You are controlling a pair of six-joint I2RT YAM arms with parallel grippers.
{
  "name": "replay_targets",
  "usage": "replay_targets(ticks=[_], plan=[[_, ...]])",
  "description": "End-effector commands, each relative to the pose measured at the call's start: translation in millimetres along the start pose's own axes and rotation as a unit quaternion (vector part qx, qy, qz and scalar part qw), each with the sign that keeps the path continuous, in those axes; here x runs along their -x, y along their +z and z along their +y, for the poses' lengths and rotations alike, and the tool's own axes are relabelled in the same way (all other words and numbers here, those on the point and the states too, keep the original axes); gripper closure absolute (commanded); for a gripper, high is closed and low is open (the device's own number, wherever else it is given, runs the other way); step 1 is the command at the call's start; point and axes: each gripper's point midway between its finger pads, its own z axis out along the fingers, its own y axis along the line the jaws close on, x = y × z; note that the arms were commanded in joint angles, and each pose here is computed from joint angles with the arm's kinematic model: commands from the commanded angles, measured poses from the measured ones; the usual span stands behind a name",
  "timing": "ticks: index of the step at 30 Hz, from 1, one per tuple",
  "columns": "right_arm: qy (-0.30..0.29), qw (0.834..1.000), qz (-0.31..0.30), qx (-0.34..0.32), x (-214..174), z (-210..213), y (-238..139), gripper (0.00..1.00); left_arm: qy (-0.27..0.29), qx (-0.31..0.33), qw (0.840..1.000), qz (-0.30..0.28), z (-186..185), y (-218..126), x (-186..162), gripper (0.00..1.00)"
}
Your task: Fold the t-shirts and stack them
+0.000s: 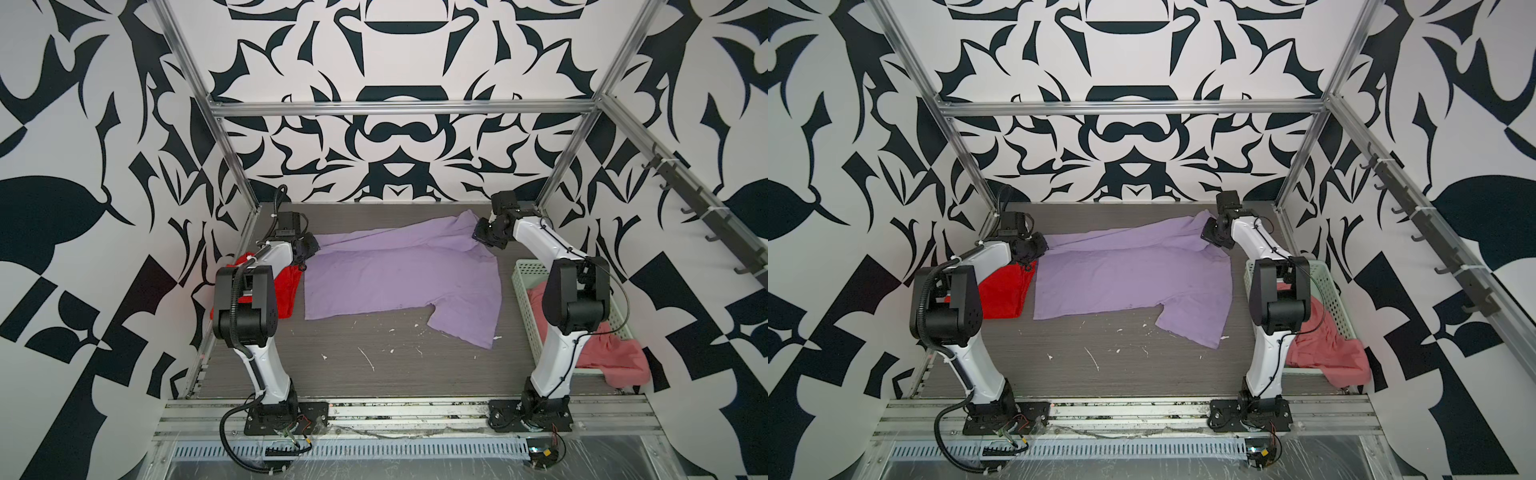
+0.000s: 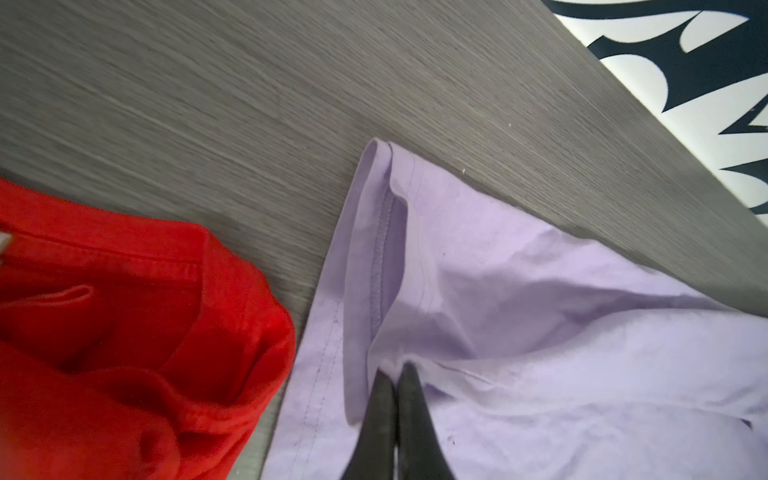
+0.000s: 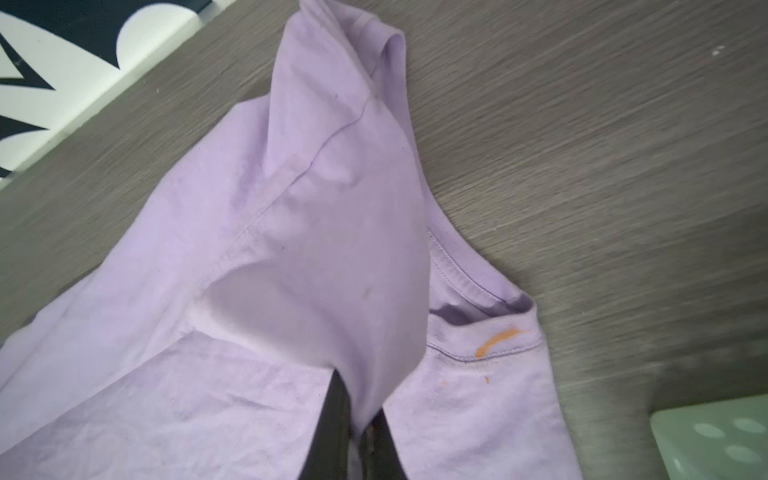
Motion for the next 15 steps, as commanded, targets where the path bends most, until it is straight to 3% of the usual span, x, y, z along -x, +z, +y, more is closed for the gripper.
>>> replay_targets(ticks=[1, 8, 15], plan=[[0.012, 0.998, -0.066, 0.01, 33, 5, -36, 1.0, -0.006, -0.022, 1.0, -0.014, -12, -17, 12, 1.0], [0.002, 0.986, -0.125, 0.108, 109, 48, -49, 1.0, 0.035, -0.063, 0.995, -0.063, -57, -24, 85, 1.0], [0.033, 0.961, -0.186, 0.204, 177, 99, -38, 1.0, 0.019, -0.097, 0.991, -0.09, -79, 0, 127, 1.0]])
